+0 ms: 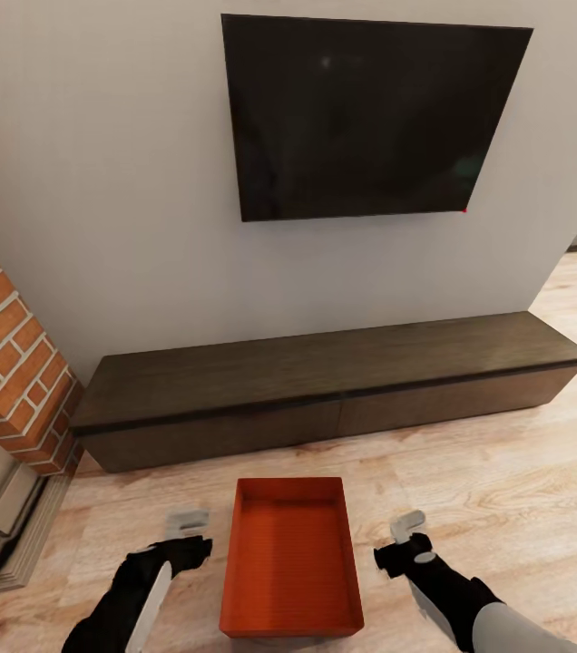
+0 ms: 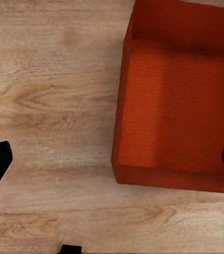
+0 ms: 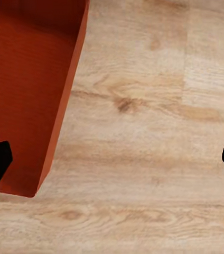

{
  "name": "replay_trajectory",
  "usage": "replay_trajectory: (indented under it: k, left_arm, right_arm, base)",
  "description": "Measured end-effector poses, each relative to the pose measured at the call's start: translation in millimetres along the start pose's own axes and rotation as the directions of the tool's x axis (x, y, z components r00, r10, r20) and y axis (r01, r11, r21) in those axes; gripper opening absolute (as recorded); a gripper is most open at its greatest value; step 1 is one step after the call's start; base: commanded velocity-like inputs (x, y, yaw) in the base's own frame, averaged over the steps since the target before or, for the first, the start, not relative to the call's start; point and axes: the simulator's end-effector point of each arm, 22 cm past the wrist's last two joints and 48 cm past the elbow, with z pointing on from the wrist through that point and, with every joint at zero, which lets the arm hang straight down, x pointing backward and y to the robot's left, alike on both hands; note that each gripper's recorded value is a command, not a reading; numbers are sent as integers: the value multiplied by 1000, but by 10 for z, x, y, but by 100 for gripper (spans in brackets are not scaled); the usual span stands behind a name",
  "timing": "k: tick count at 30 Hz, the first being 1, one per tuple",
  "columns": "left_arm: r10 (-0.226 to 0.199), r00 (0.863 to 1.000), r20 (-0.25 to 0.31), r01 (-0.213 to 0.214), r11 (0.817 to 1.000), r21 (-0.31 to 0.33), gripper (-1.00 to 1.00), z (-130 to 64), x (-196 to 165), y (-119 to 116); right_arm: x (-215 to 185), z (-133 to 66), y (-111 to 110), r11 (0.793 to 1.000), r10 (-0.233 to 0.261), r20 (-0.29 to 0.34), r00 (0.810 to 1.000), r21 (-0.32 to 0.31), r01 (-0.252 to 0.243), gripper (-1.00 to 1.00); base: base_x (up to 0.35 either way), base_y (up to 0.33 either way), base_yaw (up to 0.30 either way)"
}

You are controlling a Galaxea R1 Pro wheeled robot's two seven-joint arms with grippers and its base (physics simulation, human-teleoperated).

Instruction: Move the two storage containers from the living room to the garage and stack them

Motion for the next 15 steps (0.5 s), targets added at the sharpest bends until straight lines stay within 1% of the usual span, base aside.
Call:
replay_trajectory:
  k: [1, 3, 4, 5, 7, 8, 9, 11, 12, 13, 14, 15]
  left_arm:
    - [-1, 1000, 5, 1, 1000, 4, 100, 7, -70, -38]
    - [-5, 1000, 8, 5, 1000, 28, 100, 67, -319, -251]
    - [-3, 1000, 0, 3, 999, 41, 100, 118, -421, -378]
    - [-1, 1000, -2, 1, 999, 45, 100, 133, -458, -416]
    - [3, 1000, -14, -3, 998, 61, 100, 182, -546, -568]
    - [8, 999, -34, -5, 997, 83, 100, 224, -577, -751]
    - [11, 999, -44, -7, 996, 89, 100, 239, -549, -811]
    - [15, 998, -62, -9, 995, 98, 100, 277, -472, -906]
    - [28, 995, -101, -18, 995, 95, 100, 377, -324, -966]
    - [31, 994, -107, -22, 996, 84, 100, 403, -285, -948]
    - [31, 994, -108, -23, 997, 75, 100, 414, -273, -931]
    - [31, 994, -106, -26, 998, 53, 100, 432, -258, -888]
  right_arm:
    - [-54, 3, -16, 1000, 1, 5, 1000, 2, -1, 100]
    - [-302, 9, -82, 1000, 2, 31, 1000, 11, -3, 100]
    - [-442, 9, -125, 1000, 6, 44, 999, 17, -7, 100]
    - [-486, 9, -140, 1000, 9, 48, 999, 19, -10, 100]
    - [-648, 5, -201, 999, 24, 58, 998, 29, -26, 100]
    - [-834, -7, -169, 994, 104, 63, 993, 24, -106, 100]
    - [-880, -11, -91, 991, 131, 63, 989, 14, -132, 100]
    - [-947, -23, 119, 987, 159, 62, 985, -7, -159, 100]
    - [-1049, -60, 422, 983, 183, 67, 981, -6, -183, 100]
    - [-1096, -83, 556, 982, 189, 69, 979, -11, -189, 100]
    - [-1107, -88, 580, 981, 192, 71, 979, -9, -192, 100]
    - [-1121, -96, 620, 980, 199, 73, 977, -7, -199, 100]
  base:
    - [0, 0, 0]
    - [0, 0, 0]
    - [0, 0, 0]
    - [0, 0, 0]
    - [0, 0, 0]
    - [0, 0, 0]
    - [0, 0, 0]
    - [0, 0, 0]
    - [0, 0, 0]
    - [0, 0, 0]
    - [0, 0, 0]
    - [0, 0, 0]
